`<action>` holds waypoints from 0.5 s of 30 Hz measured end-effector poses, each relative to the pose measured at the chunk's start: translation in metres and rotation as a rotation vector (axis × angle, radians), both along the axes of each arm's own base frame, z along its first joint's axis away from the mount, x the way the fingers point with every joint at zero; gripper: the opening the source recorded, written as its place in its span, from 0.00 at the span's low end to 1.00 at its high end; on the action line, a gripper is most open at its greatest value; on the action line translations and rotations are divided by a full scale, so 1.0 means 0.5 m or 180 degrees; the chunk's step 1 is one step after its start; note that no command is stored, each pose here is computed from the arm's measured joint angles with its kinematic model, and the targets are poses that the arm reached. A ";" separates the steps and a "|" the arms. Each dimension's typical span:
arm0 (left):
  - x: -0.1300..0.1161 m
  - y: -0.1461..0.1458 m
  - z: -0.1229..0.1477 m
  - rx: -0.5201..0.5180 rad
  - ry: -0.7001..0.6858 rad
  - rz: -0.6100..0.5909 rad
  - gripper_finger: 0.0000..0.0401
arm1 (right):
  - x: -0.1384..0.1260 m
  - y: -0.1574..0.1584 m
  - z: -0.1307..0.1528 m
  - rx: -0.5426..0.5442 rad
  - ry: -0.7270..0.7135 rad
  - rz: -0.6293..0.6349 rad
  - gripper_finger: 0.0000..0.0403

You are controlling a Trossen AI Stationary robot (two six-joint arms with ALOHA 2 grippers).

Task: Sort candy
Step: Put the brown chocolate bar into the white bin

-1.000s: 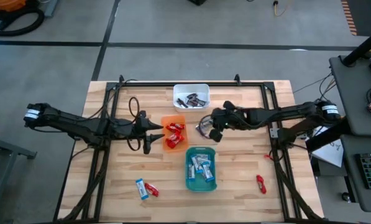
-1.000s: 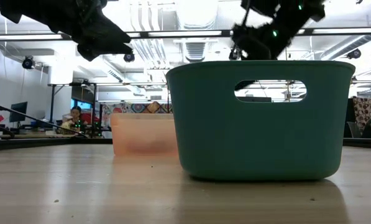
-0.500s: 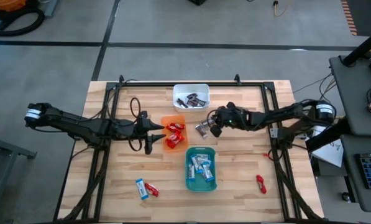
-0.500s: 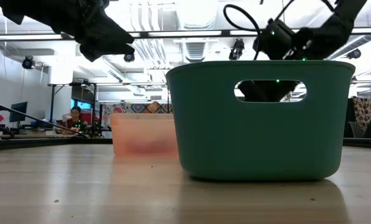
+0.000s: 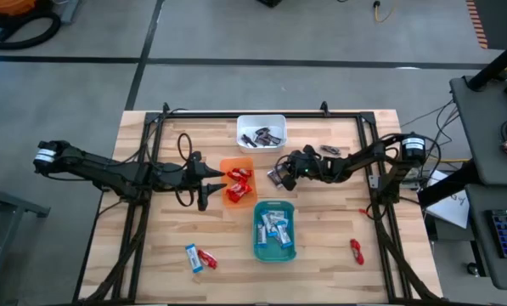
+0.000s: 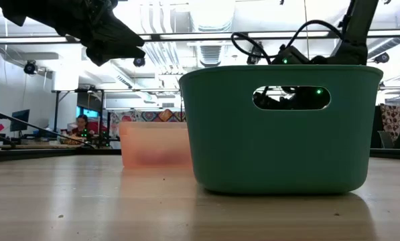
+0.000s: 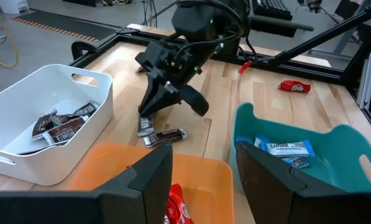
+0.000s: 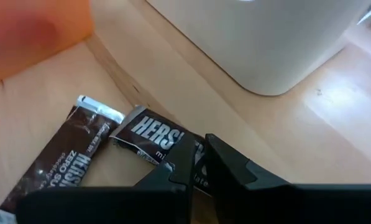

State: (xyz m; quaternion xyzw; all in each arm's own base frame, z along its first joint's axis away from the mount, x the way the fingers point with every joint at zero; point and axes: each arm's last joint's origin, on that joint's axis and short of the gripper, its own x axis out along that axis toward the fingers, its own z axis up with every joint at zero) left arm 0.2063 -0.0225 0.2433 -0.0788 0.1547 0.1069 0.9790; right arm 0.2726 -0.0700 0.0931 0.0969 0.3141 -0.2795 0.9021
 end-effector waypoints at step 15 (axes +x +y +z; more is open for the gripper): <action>0.000 0.000 0.000 0.0000 0.0008 0.0000 0.40 | -0.051 0.013 0.057 0.0358 0.0338 -0.0141 0.08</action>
